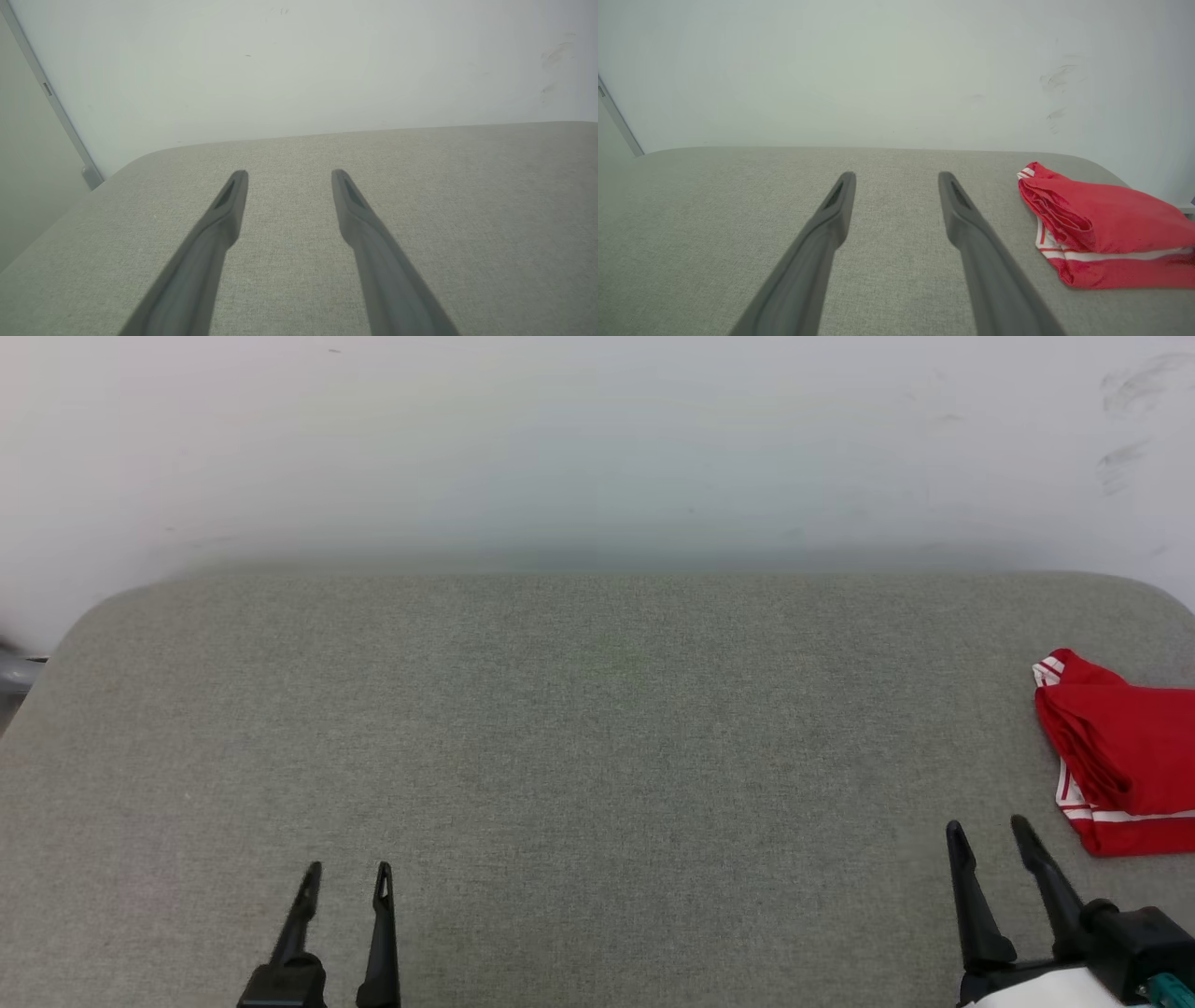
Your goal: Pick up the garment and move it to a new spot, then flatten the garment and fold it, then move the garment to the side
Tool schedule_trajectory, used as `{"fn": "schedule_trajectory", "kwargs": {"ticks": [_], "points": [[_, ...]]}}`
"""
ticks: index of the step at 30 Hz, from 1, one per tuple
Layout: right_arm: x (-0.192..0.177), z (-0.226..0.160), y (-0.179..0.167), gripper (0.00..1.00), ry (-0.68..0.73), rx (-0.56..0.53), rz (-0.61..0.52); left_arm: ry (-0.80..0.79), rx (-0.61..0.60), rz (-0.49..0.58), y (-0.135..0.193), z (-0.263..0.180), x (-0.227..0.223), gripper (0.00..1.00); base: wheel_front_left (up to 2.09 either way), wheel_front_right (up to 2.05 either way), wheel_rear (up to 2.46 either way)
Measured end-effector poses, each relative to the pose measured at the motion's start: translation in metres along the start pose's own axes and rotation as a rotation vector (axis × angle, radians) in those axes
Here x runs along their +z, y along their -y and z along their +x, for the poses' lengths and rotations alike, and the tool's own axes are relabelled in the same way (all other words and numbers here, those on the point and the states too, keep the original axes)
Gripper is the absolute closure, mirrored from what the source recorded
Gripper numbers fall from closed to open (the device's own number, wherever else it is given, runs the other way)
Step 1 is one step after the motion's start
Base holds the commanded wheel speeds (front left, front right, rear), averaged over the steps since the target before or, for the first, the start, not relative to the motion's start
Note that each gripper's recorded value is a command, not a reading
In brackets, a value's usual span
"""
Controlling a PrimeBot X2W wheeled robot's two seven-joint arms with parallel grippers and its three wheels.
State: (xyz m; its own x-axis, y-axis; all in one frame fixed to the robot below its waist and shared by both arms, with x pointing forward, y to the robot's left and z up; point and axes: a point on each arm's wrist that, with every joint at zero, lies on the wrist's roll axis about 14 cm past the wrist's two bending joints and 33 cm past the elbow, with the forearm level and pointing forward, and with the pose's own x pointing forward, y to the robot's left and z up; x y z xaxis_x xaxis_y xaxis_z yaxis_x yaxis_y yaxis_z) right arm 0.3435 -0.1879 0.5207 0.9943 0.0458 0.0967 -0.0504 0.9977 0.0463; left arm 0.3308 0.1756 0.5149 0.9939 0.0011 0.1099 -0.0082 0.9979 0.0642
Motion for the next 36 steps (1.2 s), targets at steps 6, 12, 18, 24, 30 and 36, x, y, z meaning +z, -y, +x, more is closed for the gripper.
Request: {"fn": "schedule_trajectory", "kwargs": {"ticks": [6, 12, 18, 24, 30, 36], "points": [[-0.021, -0.007, 0.001, 1.0, -0.071, -0.007, 0.02, -0.066, 0.0, -0.021, 0.003, -0.006, -0.019, 1.0, 0.0, 0.0, 0.0], [-0.026, -0.008, 0.004, 1.0, -0.086, -0.036, 0.144, -0.109, 0.026, -0.151, -0.001, -0.006, -0.026, 1.0, 0.0, 0.0, 0.0], [-0.028, -0.006, 0.007, 1.0, -0.092, -0.06, 0.26, -0.135, 0.049, -0.273, -0.005, -0.002, -0.031, 1.0, 0.0, 0.0, 0.0], [-0.028, -0.002, 0.009, 1.0, -0.092, -0.079, 0.37, -0.155, 0.072, -0.388, -0.008, 0.003, -0.034, 1.0, 0.0, 0.0, 0.0], [-0.029, 0.002, 0.011, 1.0, -0.092, -0.094, 0.471, -0.169, 0.084, -0.495, -0.01, 0.007, -0.037, 1.0, 0.0, 0.0, 0.0], [-0.028, 0.006, 0.012, 1.0, -0.088, -0.104, 0.562, -0.176, 0.092, -0.596, -0.011, 0.011, -0.038, 1.0, 0.0, 0.0, 0.0]]}}
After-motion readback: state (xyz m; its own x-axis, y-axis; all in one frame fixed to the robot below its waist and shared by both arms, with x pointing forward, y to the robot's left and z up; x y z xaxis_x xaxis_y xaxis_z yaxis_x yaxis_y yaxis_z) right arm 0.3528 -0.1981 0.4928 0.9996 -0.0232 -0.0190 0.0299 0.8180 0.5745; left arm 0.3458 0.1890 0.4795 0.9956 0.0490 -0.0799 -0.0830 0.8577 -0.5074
